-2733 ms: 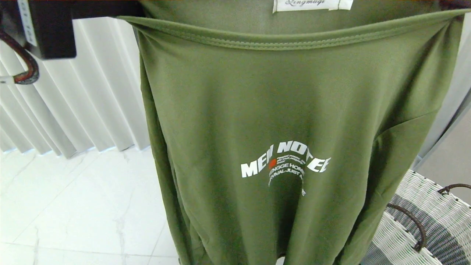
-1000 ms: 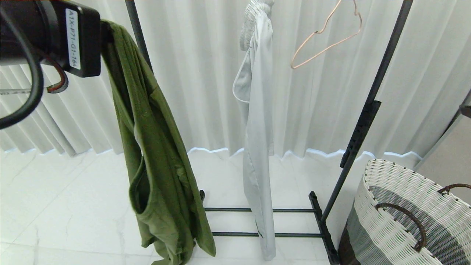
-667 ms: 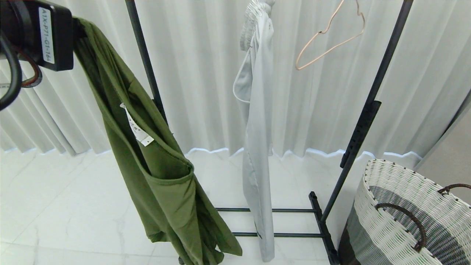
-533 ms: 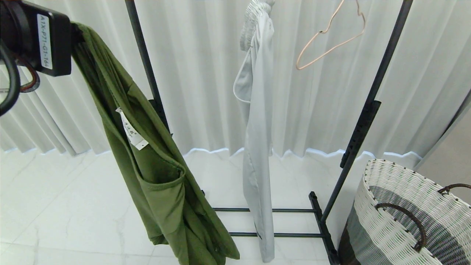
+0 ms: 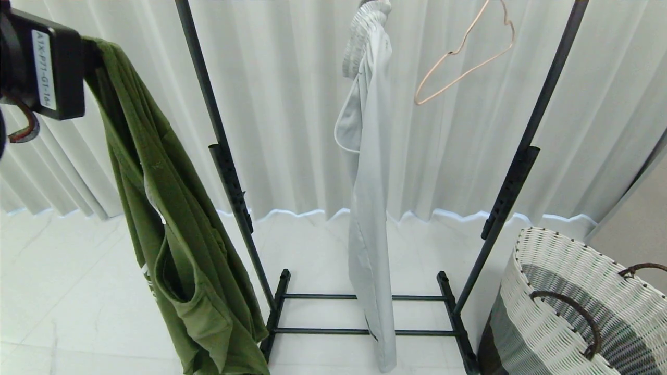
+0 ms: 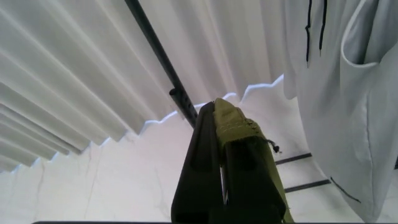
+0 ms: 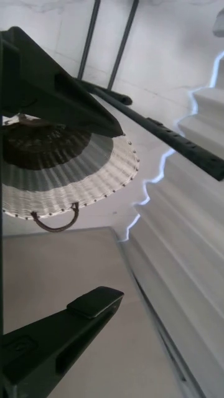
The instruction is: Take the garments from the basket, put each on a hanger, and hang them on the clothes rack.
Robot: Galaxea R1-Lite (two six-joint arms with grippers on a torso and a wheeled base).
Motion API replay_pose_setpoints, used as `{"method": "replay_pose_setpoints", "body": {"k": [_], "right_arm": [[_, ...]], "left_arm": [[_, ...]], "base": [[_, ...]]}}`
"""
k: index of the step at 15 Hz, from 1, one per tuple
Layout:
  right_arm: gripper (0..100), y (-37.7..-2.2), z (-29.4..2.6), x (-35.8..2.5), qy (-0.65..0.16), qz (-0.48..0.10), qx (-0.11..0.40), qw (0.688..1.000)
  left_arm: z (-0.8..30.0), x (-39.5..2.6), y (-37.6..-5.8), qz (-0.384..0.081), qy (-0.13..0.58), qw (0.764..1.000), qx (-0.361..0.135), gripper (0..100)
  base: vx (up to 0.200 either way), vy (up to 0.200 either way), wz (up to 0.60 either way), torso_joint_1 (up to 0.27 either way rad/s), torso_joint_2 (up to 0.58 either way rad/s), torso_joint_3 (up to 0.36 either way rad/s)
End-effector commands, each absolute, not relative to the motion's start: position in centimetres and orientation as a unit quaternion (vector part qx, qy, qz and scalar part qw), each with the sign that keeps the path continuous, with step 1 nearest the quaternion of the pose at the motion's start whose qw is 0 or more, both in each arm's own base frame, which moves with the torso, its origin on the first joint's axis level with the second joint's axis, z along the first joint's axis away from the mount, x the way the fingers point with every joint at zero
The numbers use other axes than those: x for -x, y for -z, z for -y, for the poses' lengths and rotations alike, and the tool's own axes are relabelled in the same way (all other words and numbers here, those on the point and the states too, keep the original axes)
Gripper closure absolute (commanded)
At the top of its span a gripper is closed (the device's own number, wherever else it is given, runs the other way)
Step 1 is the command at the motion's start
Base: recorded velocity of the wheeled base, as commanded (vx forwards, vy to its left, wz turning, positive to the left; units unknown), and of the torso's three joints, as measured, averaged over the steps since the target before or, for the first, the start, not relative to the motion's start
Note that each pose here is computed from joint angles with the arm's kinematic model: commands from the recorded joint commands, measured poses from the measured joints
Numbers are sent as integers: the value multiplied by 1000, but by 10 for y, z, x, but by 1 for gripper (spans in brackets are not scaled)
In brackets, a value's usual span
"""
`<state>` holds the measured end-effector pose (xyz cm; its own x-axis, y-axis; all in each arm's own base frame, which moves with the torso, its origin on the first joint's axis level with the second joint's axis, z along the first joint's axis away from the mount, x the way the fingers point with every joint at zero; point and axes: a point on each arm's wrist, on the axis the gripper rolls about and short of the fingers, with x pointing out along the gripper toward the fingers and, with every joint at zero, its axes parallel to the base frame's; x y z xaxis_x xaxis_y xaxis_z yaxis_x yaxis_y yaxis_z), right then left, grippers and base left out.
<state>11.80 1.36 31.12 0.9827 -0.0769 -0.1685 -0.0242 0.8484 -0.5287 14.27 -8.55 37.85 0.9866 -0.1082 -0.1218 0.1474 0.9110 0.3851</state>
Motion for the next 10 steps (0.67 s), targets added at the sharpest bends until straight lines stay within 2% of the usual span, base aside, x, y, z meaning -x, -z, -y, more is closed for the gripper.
{"method": "replay_pose_setpoints", "body": {"k": [1, 10], "right_arm": [[0, -307, -14, -119, 11, -99, 276, 956], [0, -304, -14, -120, 11, -104, 266, 958]], "left_arm": [[86, -144, -376, -54, 66, 975, -203, 100], [79, -133, -365, -63, 69, 973, -209, 100]], "base": [[0, 0, 0, 76, -198, -325], [0, 0, 0, 134, -500, -326]]}}
